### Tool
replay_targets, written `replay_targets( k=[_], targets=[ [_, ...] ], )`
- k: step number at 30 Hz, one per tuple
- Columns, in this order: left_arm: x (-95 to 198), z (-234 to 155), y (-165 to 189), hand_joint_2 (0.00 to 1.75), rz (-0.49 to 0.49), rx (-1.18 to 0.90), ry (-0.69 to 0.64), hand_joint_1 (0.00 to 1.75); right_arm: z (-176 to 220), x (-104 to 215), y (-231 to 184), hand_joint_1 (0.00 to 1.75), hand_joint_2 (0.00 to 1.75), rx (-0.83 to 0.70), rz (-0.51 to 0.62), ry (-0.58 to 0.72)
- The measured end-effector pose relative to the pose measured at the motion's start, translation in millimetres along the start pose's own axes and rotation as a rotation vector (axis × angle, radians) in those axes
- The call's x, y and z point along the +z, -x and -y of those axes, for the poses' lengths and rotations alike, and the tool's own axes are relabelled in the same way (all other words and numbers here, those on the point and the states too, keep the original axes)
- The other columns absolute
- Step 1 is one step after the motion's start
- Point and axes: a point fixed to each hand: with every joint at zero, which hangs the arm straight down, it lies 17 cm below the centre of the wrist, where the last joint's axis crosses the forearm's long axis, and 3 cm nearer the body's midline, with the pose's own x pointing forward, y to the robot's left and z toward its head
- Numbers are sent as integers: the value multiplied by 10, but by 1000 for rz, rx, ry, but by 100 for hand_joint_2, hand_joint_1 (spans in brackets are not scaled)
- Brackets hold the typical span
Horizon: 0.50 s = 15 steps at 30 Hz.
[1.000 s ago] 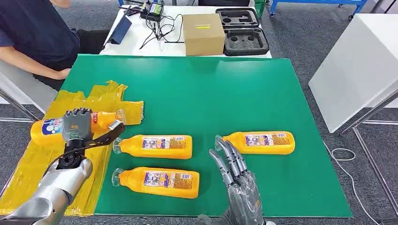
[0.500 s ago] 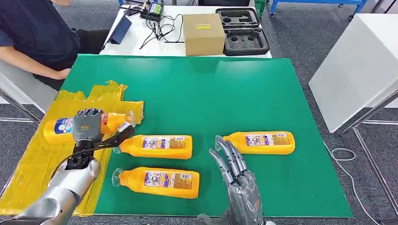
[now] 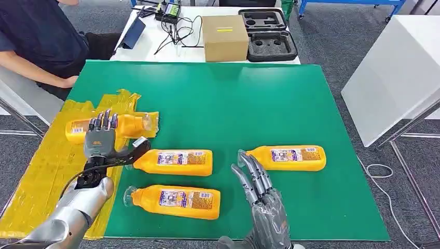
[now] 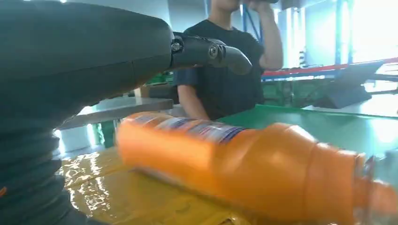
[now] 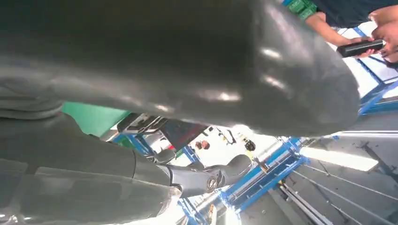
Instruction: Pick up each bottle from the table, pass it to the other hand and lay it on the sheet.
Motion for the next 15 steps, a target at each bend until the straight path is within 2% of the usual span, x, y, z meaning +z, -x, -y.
replay_targets(
  k=[15],
  targets=[
    [7, -31, 75, 0, -20, 87, -25, 0, -19, 5, 1, 0, 0, -7, 3, -12]
  ],
)
